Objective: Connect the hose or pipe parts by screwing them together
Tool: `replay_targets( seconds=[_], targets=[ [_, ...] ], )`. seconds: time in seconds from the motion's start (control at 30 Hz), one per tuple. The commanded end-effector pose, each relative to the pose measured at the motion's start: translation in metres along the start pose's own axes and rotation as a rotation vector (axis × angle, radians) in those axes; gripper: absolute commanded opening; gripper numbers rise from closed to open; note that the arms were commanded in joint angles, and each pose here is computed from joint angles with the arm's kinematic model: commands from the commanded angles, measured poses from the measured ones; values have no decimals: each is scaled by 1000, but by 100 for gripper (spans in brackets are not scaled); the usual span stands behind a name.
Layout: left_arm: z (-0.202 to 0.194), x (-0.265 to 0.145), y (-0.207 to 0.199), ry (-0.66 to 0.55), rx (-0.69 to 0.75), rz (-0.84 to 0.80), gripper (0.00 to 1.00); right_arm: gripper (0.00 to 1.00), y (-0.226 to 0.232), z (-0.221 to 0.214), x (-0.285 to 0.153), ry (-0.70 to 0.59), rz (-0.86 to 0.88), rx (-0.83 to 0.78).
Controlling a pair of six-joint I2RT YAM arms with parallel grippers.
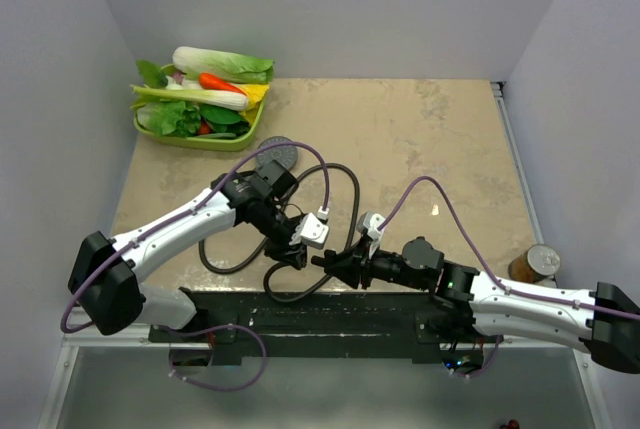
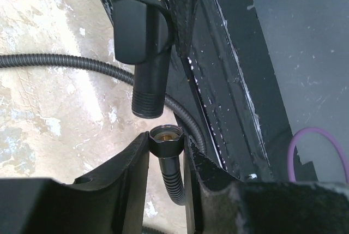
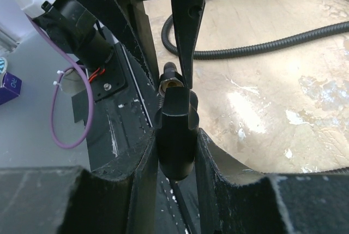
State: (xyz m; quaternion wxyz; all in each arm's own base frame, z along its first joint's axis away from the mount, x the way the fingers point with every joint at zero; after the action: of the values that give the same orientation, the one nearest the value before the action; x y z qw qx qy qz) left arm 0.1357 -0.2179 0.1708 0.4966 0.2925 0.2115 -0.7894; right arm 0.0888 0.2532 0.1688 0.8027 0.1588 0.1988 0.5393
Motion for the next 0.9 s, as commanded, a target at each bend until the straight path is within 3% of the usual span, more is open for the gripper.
replay_targets(
  seconds=[0.0, 0.87],
  targets=[
    [24, -2, 9, -93, 26, 12, 0, 0, 19, 40, 3, -131, 57, -48],
    [25, 3, 14, -86, -15, -7, 0, 0, 30, 31, 18, -74, 97, -67]
  ],
)
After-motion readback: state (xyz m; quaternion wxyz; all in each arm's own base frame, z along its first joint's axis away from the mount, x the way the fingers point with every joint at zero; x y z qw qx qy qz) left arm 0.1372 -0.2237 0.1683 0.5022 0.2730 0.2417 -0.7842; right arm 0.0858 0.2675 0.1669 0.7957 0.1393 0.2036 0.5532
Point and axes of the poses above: each gripper's point midway between its finger pads, its own x axis out along the fingers, its own y axis along the line the jaws close on, z = x × y, the point moved 5 cm from there along -x, back along the fingers, and after that the axes turned 9 degrees about x, right-handed, at the moved point
